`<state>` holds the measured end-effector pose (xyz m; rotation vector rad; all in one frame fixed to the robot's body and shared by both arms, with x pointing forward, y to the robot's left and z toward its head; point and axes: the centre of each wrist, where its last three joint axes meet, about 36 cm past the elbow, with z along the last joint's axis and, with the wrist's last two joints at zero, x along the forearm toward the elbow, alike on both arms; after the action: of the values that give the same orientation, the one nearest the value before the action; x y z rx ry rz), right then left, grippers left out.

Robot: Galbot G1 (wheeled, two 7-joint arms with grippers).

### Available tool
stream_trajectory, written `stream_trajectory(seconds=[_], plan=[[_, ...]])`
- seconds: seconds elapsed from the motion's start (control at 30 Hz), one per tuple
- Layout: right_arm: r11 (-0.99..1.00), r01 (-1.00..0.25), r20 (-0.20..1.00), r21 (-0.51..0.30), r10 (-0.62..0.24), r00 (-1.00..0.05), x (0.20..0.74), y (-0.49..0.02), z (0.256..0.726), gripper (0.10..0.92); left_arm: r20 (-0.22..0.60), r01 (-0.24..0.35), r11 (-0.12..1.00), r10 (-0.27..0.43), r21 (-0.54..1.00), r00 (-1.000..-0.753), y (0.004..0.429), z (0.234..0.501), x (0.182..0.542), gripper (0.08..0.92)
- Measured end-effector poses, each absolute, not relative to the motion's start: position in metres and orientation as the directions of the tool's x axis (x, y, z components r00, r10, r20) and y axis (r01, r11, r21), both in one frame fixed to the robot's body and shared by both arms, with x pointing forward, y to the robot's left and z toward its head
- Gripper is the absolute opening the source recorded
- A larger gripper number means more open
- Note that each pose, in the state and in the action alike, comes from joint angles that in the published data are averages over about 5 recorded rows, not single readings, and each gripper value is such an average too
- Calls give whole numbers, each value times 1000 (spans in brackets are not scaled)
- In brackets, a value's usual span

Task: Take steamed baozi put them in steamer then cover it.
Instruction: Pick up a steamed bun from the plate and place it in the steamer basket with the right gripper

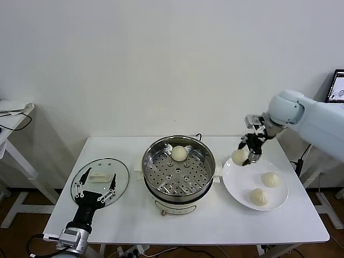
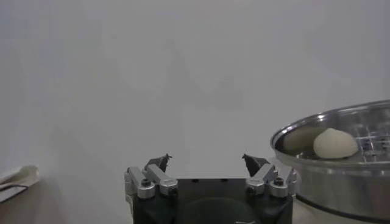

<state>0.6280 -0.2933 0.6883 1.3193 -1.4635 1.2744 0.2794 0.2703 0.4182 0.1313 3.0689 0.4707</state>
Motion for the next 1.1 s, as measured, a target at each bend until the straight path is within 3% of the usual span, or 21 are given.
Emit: stream_trajectory(seconds=[0.53,1.1], plan=[[-99,-984,965,-150,-230,-124,621,-136,716,670,-43,56,953,72,298,-997,277,424,282,823],[-164,-982,981,-90,-183,-59,650,-24,645,670,-34,43,953,55,300,-998,284,421,284,823]])
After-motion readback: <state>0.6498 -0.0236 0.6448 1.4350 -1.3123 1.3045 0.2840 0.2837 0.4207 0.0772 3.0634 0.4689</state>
